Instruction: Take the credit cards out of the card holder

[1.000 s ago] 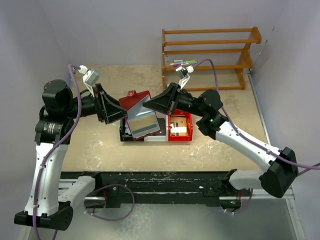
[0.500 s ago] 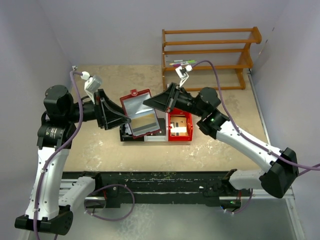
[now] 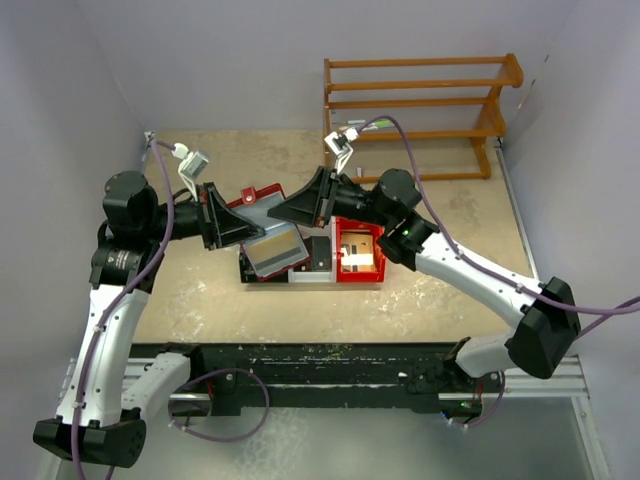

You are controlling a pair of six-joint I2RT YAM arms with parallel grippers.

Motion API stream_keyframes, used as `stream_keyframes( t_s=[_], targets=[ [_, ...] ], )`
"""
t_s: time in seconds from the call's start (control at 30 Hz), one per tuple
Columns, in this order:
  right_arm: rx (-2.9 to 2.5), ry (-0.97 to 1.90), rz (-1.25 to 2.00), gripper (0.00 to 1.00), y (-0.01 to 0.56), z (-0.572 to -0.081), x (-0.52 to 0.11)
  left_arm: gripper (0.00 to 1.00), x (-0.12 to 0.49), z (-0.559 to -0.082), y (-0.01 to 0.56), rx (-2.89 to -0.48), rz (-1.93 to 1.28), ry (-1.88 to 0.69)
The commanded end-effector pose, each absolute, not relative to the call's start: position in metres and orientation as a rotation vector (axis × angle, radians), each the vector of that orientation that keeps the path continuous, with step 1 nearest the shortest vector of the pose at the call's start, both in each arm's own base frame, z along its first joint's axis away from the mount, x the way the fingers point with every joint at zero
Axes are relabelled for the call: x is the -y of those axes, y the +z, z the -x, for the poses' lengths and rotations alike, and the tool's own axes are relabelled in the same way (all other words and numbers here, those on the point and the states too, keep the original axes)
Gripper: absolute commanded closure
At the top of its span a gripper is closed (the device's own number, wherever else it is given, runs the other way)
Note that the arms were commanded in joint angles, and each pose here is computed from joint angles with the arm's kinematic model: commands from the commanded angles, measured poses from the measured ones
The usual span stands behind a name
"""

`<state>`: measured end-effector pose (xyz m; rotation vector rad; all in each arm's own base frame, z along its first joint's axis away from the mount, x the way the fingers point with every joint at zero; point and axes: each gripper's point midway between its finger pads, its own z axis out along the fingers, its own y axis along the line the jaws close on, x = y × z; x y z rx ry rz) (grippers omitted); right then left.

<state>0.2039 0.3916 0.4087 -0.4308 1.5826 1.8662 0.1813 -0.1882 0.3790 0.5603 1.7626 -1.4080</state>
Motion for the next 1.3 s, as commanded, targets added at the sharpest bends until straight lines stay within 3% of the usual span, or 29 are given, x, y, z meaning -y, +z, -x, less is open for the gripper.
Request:
stream_keyframes(
  t_s=[0.0, 0.1, 0.27, 0.43, 0.67, 1.27],
  targets=[
    [-1.394, 1.905, 0.583, 0.65, 0.442, -0.180, -0.385, 1.00, 0.192, -0.170, 0.407, -1.682, -0.572, -1.482],
    [-1.319, 1.888, 0.686, 0.50, 0.435, -0.161, -0.374, 1.00, 0.193, -0.168, 0.418, -1.683, -0.531, -1.533],
    [-1.255, 1.845, 0.762, 0.46, 0.404, -0.135, -0.350, 1.00, 0.195, -0.168, 0.431, -1.696, -0.458, -1.617],
    [-1.202, 1.846, 0.782, 0.52, 0.397, -0.120, -0.335, 1.00, 0.195, -0.170, 0.436, -1.712, -0.397, -1.659],
    [-1.253, 1.750, 0.660, 0.71, 0.394, -0.142, -0.336, 1.00, 0.195, -0.167, 0.441, -1.714, -0.372, -1.671],
    [-1.207, 1.696, 0.556, 0.79, 0.408, -0.165, -0.340, 1.00, 0.194, -0.163, 0.443, -1.715, -0.379, -1.674]
  ],
)
